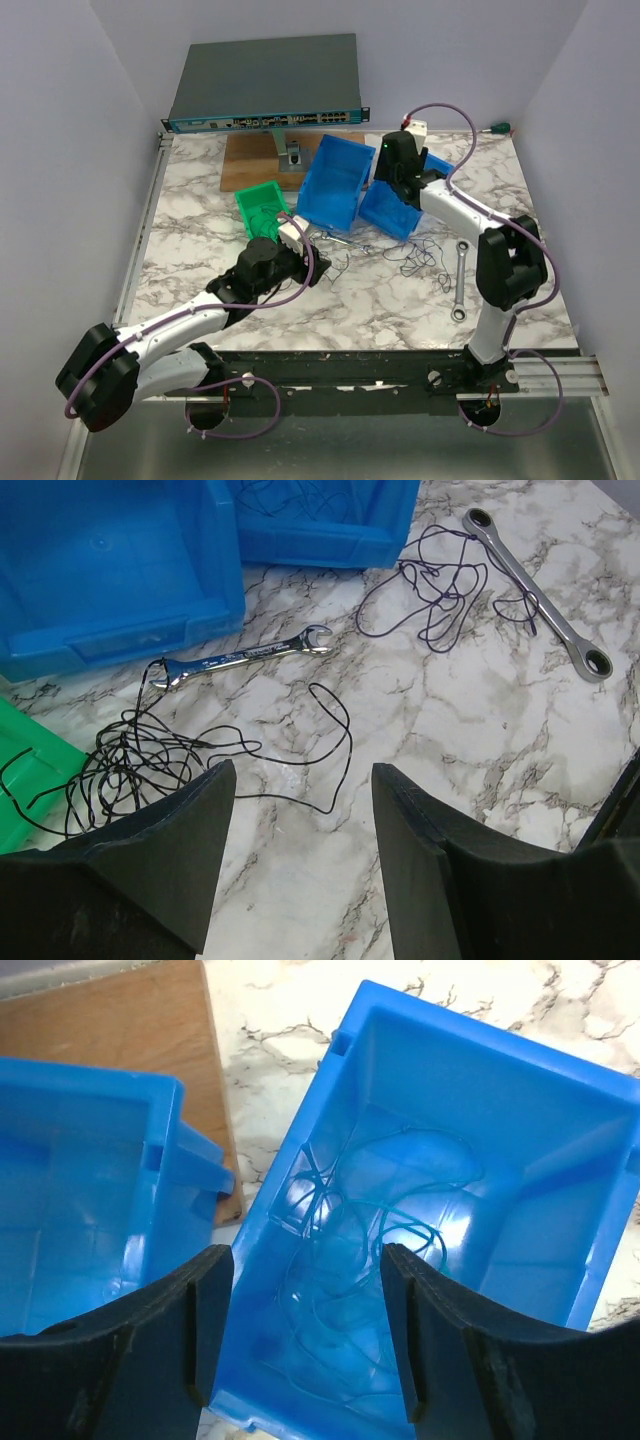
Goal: Untangle the cables
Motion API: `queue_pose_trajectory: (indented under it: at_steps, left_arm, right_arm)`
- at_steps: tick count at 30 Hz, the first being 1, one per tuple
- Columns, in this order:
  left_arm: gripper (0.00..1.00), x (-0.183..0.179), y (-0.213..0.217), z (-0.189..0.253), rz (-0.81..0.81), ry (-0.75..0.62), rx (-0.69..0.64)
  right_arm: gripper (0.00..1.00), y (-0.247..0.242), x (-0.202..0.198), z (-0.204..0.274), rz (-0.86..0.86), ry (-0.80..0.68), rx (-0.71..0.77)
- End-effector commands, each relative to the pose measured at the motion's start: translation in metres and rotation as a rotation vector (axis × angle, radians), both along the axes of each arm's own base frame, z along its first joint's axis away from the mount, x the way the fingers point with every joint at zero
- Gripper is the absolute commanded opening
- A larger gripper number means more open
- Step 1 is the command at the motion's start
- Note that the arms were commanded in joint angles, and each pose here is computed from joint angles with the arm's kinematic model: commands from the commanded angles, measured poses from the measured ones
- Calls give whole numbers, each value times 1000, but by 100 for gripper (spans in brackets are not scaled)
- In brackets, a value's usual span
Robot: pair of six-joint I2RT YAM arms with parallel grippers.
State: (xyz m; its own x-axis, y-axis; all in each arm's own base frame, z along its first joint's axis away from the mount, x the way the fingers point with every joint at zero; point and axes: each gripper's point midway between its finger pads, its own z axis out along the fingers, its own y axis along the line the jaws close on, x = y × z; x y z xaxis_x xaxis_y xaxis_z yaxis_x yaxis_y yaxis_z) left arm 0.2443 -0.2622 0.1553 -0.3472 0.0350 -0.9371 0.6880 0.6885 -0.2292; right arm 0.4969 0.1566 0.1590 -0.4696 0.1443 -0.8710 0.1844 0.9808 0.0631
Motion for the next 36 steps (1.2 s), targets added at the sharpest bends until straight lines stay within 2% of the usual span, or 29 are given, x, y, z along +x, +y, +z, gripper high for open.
queue_pose_trajectory:
  at_steps: [1,5,9,11,16,24,28,36]
  left_arm:
    - [58,1,0,12,8,-35,-18]
    - [58,1,3,14,15,-44,-17]
    - [58,2,6,15,39,-39,-16]
    - [59,4,8,13,56,-31,-8]
    - [63,5,11,13,80,-23,-16]
    - [73,10,20,12,132,-33,-16]
    - [73,9,21,11,138,-30,-10]
    - [73,9,27,15,157,-48,-11]
  right_arm:
    - [69,3,-11,13,40,-7,42]
    - [76,-4,-37,17,61,-3,62]
    - [96,-16,-72,18,89,12,63]
    - [99,-22,-90,15,101,36,57]
    - [100,-40,-140,-10,82,146,68]
    - [100,-54,-194,-27,41,132,198]
    - [100,-61,-204,-45,-28,166,229]
    - [92,-67,-209,-84,-148,179,296]
